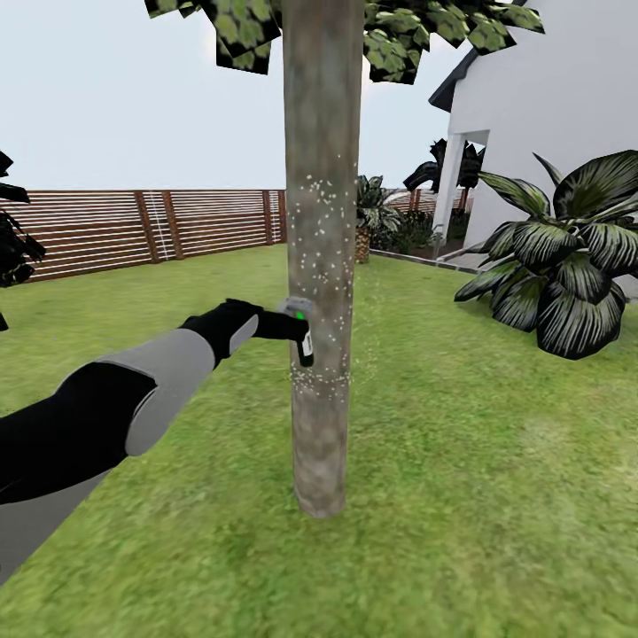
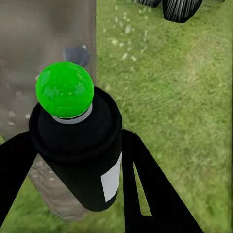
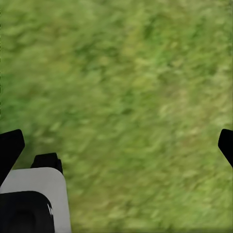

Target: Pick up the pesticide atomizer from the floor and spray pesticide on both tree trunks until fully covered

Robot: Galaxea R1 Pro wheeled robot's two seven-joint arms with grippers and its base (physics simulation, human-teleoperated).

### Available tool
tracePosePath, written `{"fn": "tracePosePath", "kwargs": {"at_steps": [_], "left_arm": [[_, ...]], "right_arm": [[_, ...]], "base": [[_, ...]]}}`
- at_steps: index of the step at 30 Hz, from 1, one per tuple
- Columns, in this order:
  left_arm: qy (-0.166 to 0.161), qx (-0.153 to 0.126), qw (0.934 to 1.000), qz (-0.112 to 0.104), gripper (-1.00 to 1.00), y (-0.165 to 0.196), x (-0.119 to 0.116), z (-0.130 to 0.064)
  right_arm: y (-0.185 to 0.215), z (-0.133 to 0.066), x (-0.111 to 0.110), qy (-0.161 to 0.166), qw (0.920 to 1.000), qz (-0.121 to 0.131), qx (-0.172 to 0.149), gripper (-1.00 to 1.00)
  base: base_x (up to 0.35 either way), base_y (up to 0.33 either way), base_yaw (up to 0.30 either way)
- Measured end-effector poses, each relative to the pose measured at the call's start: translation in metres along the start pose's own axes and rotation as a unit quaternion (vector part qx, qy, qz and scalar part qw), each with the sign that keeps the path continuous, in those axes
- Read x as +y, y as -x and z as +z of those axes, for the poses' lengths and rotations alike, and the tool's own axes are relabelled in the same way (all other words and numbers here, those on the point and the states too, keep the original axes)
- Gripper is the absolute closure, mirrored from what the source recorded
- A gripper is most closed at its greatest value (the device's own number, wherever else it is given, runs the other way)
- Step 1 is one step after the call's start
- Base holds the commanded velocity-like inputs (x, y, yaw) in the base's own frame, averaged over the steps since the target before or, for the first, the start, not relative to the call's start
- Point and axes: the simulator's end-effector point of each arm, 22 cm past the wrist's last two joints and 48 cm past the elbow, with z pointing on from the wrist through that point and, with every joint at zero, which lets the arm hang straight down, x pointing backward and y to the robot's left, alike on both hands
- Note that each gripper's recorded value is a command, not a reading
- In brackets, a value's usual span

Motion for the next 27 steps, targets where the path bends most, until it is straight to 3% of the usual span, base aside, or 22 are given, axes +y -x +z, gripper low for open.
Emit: {"fn": "tracePosePath", "kwargs": {"at_steps": [2,5,8,13,18,21,27], "left_arm": [[0.001,0.006,1.0,-0.004,1.0,-0.01,0.001,0.003],[0.048,0.023,0.9985,-0.011,1.0,-0.039,0.022,0.009],[0.064,0.032,0.9973,-0.017,1.0,-0.055,0.028,0.012],[0.066,0.038,0.9968,-0.023,1.0,-0.067,0.029,0.015],[0.06,0.062,0.9957,-0.034,1.0,-0.111,0.024,0.024],[0.058,0.046,0.9968,-0.031,1.0,-0.117,0.023,0.028],[0.055,0.049,0.9966,-0.036,1.0,-0.14,0.019,0.033]], "right_arm": [[0.0,0.0,0.0,0.0,1.0,0.0,0.0,-1.0],[0.0,0.0,0.0,0.0,1.0,0.0,0.0,-1.0],[0.0,0.0,0.0,0.0,1.0,0.0,0.0,-1.0],[0.0,0.0,0.0,0.0,1.0,0.0,0.0,-1.0],[0.0,0.0,0.0,0.0,1.0,0.0,0.0,-1.0],[0.0,0.0,0.0,0.0,1.0,0.0,0.0,-1.0],[0.0,0.0,0.0,0.0,1.0,0.0,0.0,-1.0]], "base": [[0.0,0.0,0.0],[0.0,0.0,0.0],[0.0,0.0,0.0],[0.0,0.0,0.0],[0.0,0.0,0.0],[0.0,0.0,0.0],[0.0,0.0,0.0]]}}
